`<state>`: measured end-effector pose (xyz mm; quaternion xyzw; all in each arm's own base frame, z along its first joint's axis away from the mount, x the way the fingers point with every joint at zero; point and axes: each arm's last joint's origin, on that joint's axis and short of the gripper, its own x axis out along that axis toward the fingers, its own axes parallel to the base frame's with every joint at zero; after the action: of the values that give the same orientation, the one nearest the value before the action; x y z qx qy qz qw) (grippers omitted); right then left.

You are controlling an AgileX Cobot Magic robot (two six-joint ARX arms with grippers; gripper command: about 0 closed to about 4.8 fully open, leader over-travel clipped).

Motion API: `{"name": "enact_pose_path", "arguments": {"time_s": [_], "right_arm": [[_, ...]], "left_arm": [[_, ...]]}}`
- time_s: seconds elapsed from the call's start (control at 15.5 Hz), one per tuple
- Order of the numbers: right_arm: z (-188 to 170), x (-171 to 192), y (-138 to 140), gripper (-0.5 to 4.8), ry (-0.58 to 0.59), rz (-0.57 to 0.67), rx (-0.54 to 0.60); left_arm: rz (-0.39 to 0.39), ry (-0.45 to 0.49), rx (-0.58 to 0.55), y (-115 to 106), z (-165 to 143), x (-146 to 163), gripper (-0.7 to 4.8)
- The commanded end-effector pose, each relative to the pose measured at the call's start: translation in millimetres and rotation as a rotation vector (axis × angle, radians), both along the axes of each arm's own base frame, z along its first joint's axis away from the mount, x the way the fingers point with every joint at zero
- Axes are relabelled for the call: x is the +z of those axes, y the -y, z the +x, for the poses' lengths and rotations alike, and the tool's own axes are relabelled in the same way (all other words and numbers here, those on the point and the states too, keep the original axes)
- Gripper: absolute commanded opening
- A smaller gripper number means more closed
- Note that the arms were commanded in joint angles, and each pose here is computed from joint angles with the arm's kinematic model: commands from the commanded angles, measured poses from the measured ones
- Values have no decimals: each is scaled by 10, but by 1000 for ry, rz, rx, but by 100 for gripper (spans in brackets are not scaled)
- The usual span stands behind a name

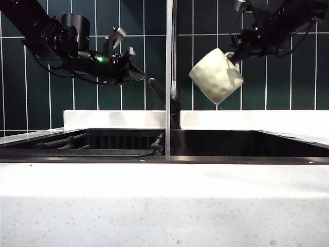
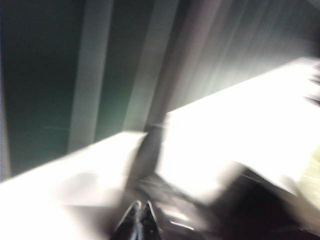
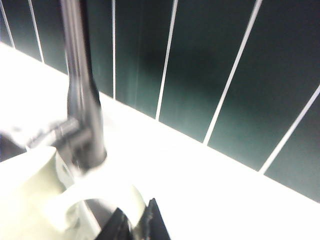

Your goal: Pick up the mug next to the sink, go to the faucet to get some water, pour the water into the sink, and finally put the mug back to its place.

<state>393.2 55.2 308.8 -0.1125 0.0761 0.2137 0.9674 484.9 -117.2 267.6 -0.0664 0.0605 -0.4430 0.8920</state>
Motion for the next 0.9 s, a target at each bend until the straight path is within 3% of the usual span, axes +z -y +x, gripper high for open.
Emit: {"name": "enact_pose_path", "arguments": {"time_s": [0.06, 0.13, 0.19, 0.26, 0.45, 0.71, 0.77, 0.9], "right_arm": [[-33, 206, -14, -1, 115, 21, 20], [-33, 207, -16, -1, 116, 22, 20], [-33, 207, -16, -1, 116, 22, 20], [-33, 207, -16, -1, 116, 22, 20], [-33, 207, -16, -1, 116, 22, 20], [-34, 209, -16, -1, 117, 22, 20], [-34, 209, -16, -1, 117, 22, 20], [-34, 209, -16, -1, 117, 22, 19]], "left_arm": [[16, -17, -134, 26, -45, 5, 34], [25, -44, -190, 30, -64, -30, 128], [27, -90, -205, 29, -76, -63, 152], [31, -129, -203, 5, -82, -90, 153], [17, -123, -287, -34, -97, -75, 153], [62, 1, -68, -48, -27, -4, 152], [68, 46, 42, -66, 4, 37, 152], [72, 70, 134, -83, 28, 73, 152]]}}
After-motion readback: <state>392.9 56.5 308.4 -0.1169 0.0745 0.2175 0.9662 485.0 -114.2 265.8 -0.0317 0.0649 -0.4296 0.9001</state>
